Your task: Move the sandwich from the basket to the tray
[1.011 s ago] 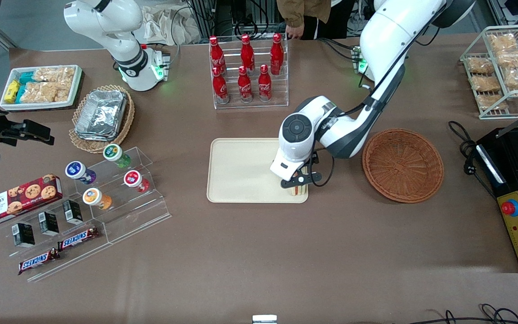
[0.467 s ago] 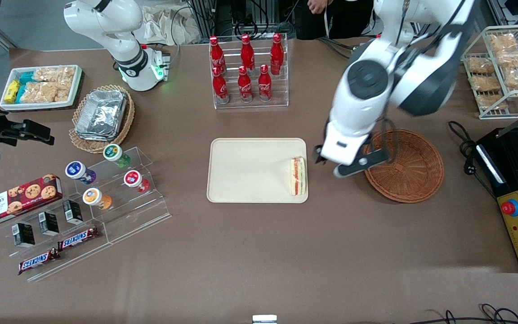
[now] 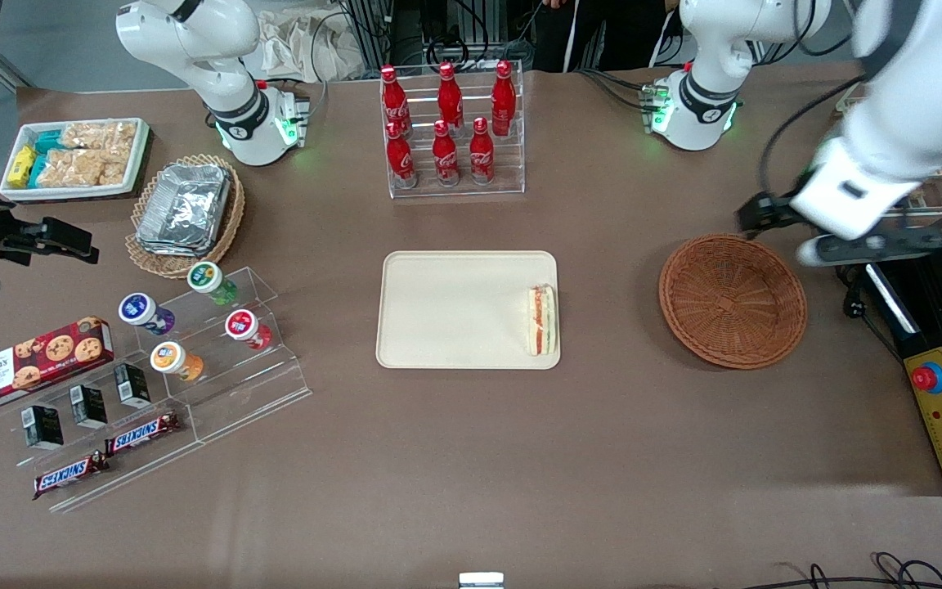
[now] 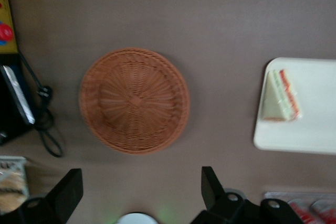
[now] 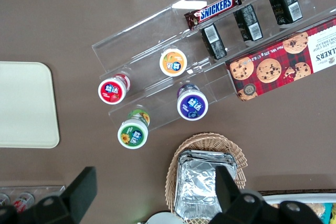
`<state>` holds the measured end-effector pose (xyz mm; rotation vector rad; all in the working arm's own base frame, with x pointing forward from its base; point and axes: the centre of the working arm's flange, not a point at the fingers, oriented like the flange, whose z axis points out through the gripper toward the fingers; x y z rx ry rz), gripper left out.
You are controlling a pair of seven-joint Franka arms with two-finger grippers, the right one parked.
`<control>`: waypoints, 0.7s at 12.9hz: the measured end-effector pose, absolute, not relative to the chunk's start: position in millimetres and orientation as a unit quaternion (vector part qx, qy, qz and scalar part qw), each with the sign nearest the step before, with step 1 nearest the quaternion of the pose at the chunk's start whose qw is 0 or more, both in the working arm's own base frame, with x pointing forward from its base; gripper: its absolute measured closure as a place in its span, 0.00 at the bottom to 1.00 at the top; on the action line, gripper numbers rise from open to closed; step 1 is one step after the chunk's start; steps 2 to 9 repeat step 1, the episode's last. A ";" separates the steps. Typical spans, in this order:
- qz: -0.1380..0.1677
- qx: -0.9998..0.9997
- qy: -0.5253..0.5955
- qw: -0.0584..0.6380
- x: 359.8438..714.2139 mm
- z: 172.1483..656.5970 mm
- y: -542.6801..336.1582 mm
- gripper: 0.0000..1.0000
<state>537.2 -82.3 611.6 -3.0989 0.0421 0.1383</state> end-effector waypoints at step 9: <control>0.041 -0.999 0.028 0.017 538.0 616.0 -67.4 0.00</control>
